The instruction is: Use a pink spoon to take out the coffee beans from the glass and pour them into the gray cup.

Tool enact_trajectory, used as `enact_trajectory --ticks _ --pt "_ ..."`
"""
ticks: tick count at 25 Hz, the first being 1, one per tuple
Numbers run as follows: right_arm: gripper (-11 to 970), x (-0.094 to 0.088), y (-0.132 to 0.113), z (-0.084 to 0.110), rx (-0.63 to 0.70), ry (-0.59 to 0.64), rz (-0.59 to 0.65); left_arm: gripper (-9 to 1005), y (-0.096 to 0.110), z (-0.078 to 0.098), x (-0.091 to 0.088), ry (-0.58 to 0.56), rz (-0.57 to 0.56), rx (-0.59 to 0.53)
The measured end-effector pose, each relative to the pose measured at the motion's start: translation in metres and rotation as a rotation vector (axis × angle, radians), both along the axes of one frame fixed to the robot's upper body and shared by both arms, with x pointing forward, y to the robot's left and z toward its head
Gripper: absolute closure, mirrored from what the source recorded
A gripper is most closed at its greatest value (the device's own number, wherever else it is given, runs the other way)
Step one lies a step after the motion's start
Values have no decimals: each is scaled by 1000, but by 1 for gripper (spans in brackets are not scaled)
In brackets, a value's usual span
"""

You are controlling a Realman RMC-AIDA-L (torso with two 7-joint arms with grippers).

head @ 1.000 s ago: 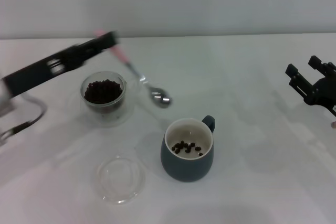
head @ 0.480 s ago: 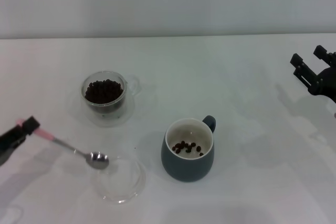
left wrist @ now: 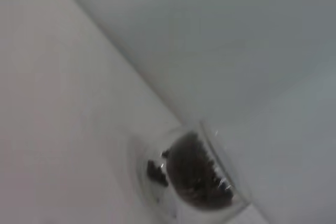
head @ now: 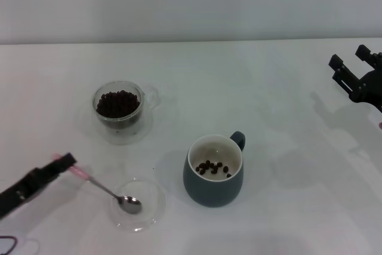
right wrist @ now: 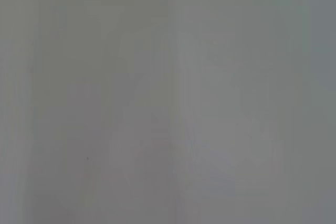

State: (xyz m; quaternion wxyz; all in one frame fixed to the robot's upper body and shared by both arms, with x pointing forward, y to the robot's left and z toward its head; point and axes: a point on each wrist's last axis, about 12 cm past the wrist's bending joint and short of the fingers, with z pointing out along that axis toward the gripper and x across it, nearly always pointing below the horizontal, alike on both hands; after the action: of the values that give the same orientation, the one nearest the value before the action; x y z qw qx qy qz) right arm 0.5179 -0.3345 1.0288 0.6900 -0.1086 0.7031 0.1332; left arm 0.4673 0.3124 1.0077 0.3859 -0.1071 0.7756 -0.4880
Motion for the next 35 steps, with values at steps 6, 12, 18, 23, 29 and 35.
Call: enact_trajectory --ticks 6,12,18,23,29,35 --pt "290 -3 0 -1 5 5 -2 853 -24 -7 15 26 -48 32" --pt "290 -4 -1 -3 7 9 -4 822 -33 -10 16 12 -62 50" --pt "290 -5 -1 -3 5 13 -6 791 -36 -11 13 -56 -97 97" --pt "291 -6 -2 -4 5 17 -9 764 -26 -11 10 -146 -47 172" --pt "290 -8 -4 -5 6 21 -19 571 4 -11 3 -270 141 307" --pt "291 -10 -13 -7 33 27 -94 320 36 -12 -4 -413 346 594"
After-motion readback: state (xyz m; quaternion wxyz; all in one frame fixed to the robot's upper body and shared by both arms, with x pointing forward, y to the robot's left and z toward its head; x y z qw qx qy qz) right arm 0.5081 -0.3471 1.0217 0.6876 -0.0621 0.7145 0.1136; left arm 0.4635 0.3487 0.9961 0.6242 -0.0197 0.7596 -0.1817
